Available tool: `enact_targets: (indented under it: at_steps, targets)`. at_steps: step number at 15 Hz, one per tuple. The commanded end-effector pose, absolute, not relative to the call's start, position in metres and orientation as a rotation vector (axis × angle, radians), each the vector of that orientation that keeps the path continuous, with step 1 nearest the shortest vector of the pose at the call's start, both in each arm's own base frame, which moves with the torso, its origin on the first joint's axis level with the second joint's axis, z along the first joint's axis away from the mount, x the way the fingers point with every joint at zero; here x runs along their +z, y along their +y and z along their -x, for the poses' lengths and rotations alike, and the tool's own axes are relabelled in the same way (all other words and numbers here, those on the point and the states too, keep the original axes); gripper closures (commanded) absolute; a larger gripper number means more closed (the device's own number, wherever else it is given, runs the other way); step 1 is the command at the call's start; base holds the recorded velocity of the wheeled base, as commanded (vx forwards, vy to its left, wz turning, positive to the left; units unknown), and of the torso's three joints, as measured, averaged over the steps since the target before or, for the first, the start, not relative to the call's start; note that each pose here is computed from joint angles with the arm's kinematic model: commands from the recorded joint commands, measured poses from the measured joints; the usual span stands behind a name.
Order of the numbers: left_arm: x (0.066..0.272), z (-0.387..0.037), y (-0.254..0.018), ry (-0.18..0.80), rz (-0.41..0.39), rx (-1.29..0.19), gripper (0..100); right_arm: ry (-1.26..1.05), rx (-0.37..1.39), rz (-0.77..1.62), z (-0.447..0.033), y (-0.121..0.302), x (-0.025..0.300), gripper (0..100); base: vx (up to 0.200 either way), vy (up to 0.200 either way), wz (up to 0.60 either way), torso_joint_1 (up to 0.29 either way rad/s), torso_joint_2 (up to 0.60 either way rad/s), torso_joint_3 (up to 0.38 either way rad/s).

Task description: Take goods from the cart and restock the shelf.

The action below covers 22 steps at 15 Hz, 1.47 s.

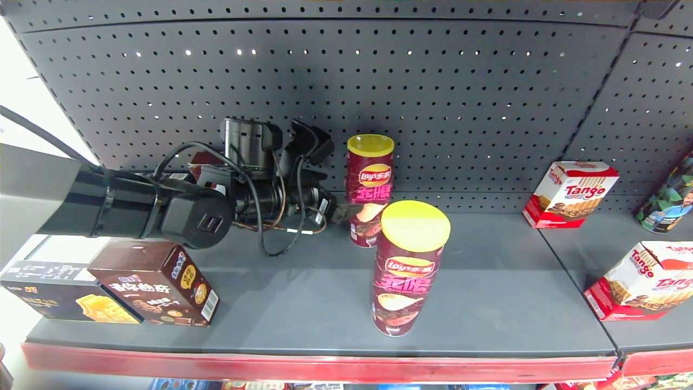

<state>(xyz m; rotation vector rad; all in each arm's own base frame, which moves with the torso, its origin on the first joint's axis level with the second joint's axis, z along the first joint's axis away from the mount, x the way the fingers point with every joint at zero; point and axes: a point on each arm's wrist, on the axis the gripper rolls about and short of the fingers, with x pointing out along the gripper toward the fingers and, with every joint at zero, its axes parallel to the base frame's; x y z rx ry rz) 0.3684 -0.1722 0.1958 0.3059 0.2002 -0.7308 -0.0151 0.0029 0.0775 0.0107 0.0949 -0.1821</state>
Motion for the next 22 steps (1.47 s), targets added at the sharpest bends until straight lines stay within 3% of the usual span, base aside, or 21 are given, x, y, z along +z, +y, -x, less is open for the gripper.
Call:
enact_targets:
  at_steps: [1, 10, 12, 15, 19, 22]
  targets:
    - [0.196, -0.368, -0.171, 0.199, -0.307, -0.729, 0, 0.096, -0.181, -0.011, 0.015, 0.003, 0.078, 0, 0.0, 0.0, 0.0, 0.0, 0.0, 0.0]
    - [0.21, -0.348, -0.159, 0.195, -0.323, -0.651, 0, 0.096, -0.181, -0.011, 0.015, 0.003, 0.078, 0, 0.0, 0.0, 0.0, 0.0, 0.0, 0.0]
    - [0.214, -0.347, -0.156, 0.187, -0.371, -0.591, 0, 0.096, -0.181, -0.011, 0.015, 0.003, 0.078, 0, 0.0, 0.0, 0.0, 0.0, 0.0, 0.0]
    - [0.209, -0.349, -0.156, 0.198, -0.44, -0.52, 0, 0.096, -0.181, -0.011, 0.015, 0.003, 0.078, 0, 0.0, 0.0, 0.0, 0.0, 0.0, 0.0]
    - [0.186, -0.363, -0.164, 0.245, -0.449, -0.521, 0, 0.096, -0.181, -0.011, 0.015, 0.003, 0.078, 0, 0.0, 0.0, 0.0, 0.0, 0.0, 0.0]
    - [0.185, -0.368, -0.169, 0.238, -0.447, -0.525, 0, 0.096, -0.181, -0.011, 0.015, 0.003, 0.078, 0, 0.0, 0.0, 0.0, 0.0, 0.0, 0.0]
